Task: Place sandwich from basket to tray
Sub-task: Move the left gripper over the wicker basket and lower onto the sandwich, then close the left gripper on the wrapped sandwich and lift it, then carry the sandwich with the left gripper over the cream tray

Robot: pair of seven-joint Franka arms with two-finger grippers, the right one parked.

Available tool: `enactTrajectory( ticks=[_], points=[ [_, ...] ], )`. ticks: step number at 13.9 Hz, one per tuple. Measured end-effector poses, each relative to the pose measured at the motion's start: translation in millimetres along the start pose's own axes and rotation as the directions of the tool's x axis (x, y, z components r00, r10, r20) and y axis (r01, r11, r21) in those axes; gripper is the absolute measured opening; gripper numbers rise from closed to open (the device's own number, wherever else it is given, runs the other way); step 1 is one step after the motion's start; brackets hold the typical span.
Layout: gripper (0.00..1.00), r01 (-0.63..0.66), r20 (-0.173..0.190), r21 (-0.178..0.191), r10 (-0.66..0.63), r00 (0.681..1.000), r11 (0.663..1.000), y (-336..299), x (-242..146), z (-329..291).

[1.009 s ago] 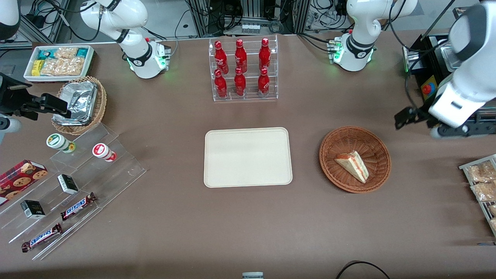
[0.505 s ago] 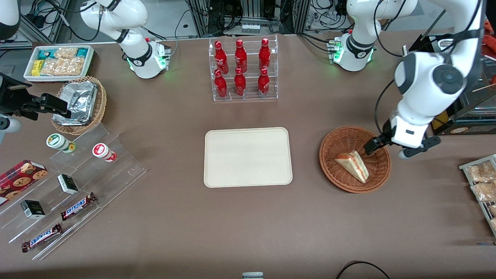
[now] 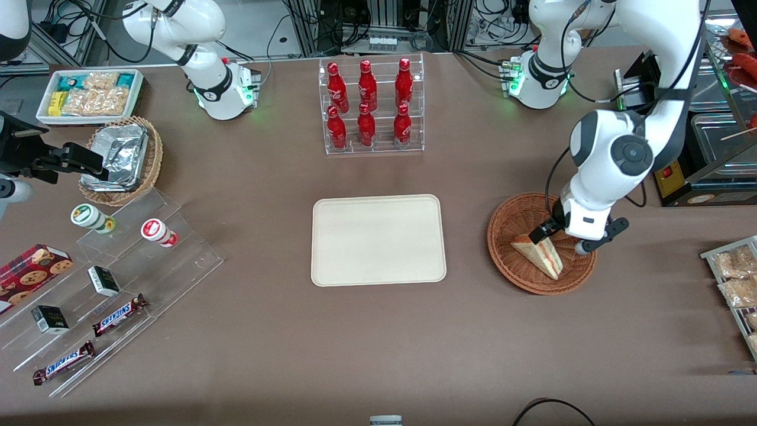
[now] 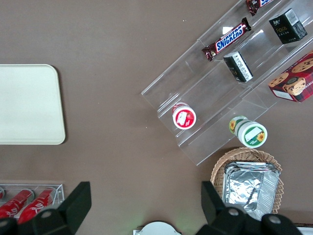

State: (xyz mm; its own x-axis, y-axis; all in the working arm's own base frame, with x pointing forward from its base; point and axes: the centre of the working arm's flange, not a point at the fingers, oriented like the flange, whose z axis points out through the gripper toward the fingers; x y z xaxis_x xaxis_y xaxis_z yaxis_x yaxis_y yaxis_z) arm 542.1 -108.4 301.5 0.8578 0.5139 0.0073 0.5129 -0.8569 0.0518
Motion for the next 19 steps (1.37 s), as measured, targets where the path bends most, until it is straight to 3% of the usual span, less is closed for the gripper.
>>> enactTrajectory(
  ticks=[6, 10, 13, 17, 19],
  points=[
    [0.96, 0.026, 0.022, 0.002, -0.026, 0.999, 1.0, 0, 2, 47],
    [0.52, 0.032, 0.018, -0.003, -0.032, 0.999, 0.999, 2, 4, 48],
    [0.29, 0.028, 0.016, -0.002, -0.028, 0.999, 1.0, 11, 15, 30],
    [0.25, -0.022, 0.039, 0.087, 0.019, 0.999, 0.996, 31, 29, -49],
    [0.25, -0.058, 0.035, 0.085, 0.055, 0.998, 0.995, 57, 23, -102]
  ],
)
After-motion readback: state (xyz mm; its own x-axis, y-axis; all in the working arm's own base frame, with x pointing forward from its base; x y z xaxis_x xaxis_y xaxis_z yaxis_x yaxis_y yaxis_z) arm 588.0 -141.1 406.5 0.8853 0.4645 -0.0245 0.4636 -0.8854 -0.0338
